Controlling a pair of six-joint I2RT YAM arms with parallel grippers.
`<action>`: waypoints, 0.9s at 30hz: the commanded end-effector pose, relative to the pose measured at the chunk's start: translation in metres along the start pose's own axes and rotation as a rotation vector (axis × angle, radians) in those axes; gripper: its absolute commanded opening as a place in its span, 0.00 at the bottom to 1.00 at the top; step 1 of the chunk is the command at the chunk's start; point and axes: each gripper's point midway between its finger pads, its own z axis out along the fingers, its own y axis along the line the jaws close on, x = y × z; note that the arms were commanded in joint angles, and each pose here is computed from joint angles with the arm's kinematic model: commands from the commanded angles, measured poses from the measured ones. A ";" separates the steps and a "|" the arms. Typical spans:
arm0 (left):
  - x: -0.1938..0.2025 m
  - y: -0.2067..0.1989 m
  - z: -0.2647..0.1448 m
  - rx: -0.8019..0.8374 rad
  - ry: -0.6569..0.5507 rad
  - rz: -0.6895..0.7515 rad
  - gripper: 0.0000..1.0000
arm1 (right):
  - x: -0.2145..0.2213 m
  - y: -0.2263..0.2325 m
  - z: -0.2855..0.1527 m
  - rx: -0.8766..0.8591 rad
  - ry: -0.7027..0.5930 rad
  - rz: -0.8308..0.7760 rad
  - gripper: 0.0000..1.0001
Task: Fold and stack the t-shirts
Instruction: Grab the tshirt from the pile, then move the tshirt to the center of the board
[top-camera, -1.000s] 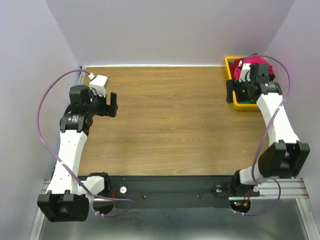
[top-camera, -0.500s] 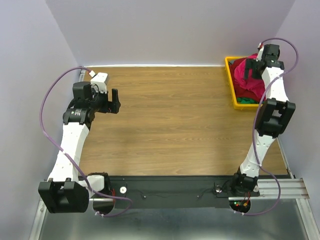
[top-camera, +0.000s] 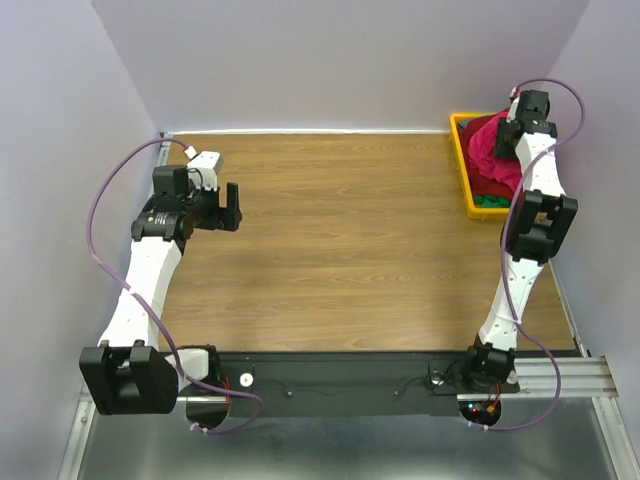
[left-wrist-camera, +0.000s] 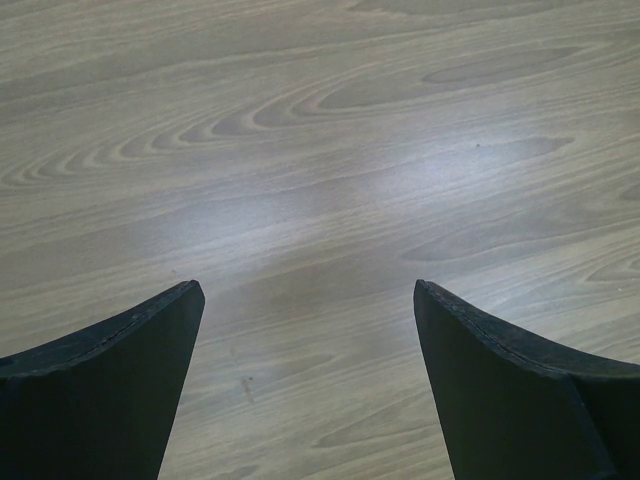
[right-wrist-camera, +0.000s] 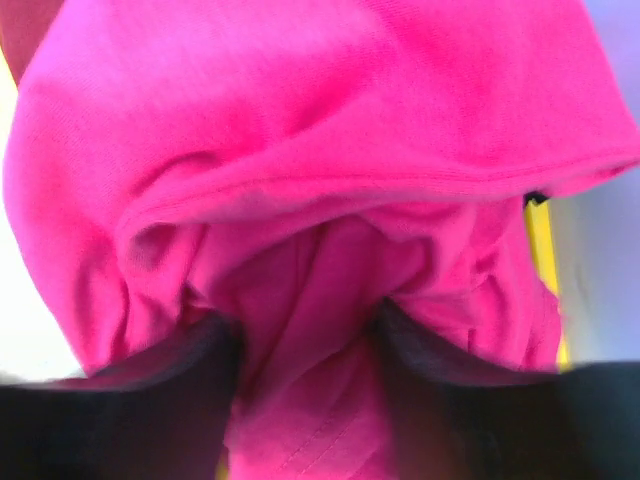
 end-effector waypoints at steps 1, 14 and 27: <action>-0.011 -0.003 -0.005 0.019 -0.021 0.030 0.99 | -0.023 -0.001 -0.017 -0.022 -0.070 0.002 0.37; -0.046 -0.029 -0.025 0.149 -0.101 0.046 0.99 | -0.079 0.052 -0.224 -0.451 -0.364 -0.080 0.01; -0.112 -0.040 -0.073 0.189 -0.267 0.078 0.99 | -0.065 0.175 -0.392 -1.081 -0.491 -0.185 0.01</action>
